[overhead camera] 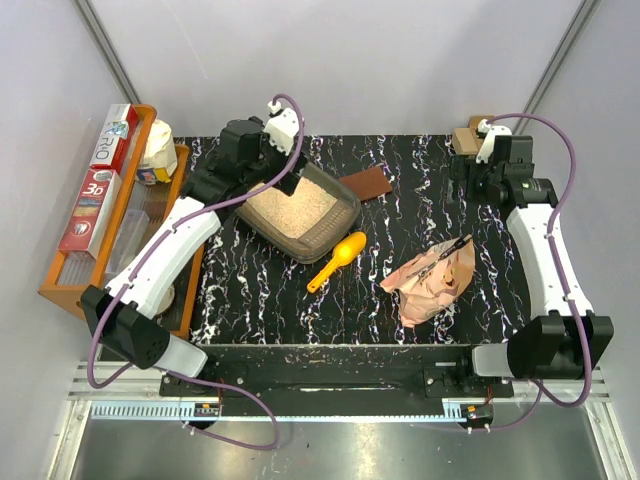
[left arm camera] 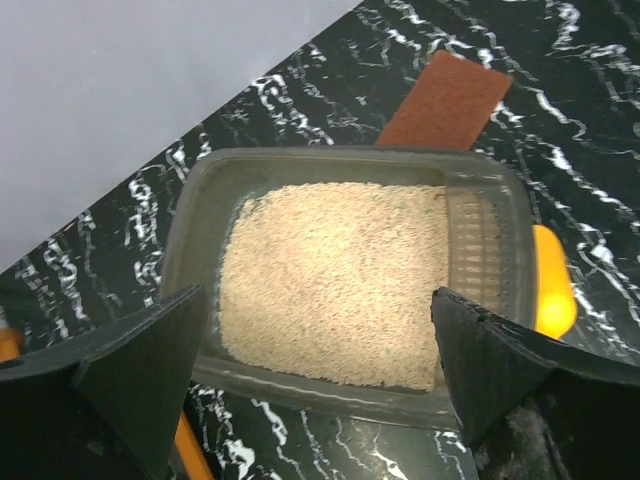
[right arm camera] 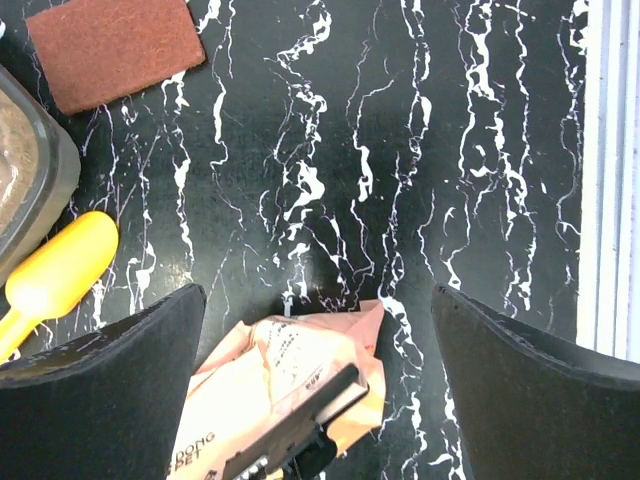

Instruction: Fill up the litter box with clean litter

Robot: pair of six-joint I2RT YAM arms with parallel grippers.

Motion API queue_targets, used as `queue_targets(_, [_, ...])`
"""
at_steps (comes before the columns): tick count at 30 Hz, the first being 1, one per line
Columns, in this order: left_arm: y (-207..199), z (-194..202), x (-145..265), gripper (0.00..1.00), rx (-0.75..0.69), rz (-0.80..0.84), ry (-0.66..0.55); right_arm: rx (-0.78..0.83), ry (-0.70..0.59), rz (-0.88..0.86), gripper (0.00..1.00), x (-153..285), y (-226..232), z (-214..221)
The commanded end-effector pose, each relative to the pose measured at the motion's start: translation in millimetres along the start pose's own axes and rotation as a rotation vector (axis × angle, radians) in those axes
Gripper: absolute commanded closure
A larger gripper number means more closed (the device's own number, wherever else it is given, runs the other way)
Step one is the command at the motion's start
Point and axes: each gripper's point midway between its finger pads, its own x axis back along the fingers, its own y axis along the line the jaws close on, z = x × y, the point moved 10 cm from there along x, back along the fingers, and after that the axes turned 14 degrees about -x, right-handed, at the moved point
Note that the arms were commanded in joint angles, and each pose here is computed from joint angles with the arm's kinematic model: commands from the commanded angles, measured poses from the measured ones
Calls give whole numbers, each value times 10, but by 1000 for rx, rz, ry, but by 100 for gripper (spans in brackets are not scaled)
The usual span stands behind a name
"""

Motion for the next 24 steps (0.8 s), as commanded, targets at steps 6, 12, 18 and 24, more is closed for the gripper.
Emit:
queue_targets(6, [-431, -116, -100, 1, -4, 252, -81, 423, -35, -214, 0, 839, 32, 41])
queue_targets(12, [-578, -155, -114, 1, -31, 338, -100, 573, 96, -431, 0, 1248, 112, 200])
queue_targets(18, [-698, -121, -96, 1, -67, 449, -116, 779, 156, -503, 7, 1466, 23, 426])
queue_targets(24, [-774, -89, -83, 1, -56, 486, -114, 985, 184, -567, 11, 1367, -107, 739])
